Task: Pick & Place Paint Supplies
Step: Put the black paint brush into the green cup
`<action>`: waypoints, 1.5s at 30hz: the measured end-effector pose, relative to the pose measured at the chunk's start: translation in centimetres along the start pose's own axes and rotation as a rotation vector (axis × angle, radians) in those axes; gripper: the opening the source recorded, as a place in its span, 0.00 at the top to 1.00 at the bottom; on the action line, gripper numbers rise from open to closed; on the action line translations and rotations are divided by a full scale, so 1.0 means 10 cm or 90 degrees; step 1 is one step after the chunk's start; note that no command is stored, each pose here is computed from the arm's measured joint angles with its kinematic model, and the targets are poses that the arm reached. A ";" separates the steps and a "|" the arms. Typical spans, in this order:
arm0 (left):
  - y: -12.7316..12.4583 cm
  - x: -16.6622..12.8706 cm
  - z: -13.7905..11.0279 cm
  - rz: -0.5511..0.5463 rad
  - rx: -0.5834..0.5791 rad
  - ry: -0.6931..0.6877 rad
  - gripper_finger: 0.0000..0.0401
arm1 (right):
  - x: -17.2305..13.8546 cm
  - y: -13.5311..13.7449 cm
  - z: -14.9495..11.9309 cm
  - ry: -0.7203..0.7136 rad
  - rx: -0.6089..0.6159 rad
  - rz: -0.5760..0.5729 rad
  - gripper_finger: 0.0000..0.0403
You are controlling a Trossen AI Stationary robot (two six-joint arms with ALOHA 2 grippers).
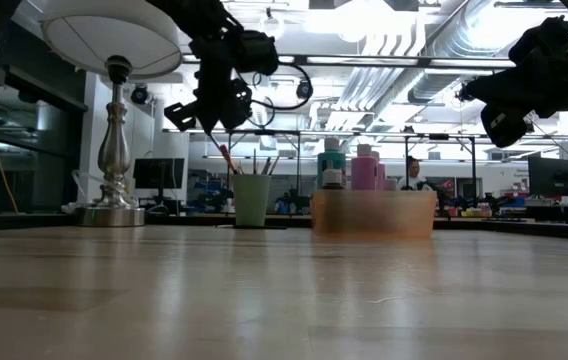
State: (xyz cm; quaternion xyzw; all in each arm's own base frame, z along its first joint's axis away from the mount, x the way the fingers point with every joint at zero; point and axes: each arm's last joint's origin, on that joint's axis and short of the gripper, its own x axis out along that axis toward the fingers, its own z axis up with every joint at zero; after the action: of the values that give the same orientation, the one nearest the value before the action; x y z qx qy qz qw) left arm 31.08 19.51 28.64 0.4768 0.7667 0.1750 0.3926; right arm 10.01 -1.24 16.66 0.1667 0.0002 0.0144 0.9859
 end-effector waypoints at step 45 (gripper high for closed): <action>-1.02 -0.42 -0.49 -0.443 -0.811 -0.454 0.91 | 0.00 0.00 0.00 0.000 0.000 0.000 0.99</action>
State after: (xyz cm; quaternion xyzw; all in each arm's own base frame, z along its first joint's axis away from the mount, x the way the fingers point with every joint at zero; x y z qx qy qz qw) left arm 22.28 11.47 26.97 -0.0773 0.4531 0.2835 0.8416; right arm 10.01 -1.24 16.66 0.1669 0.0000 0.0143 0.9859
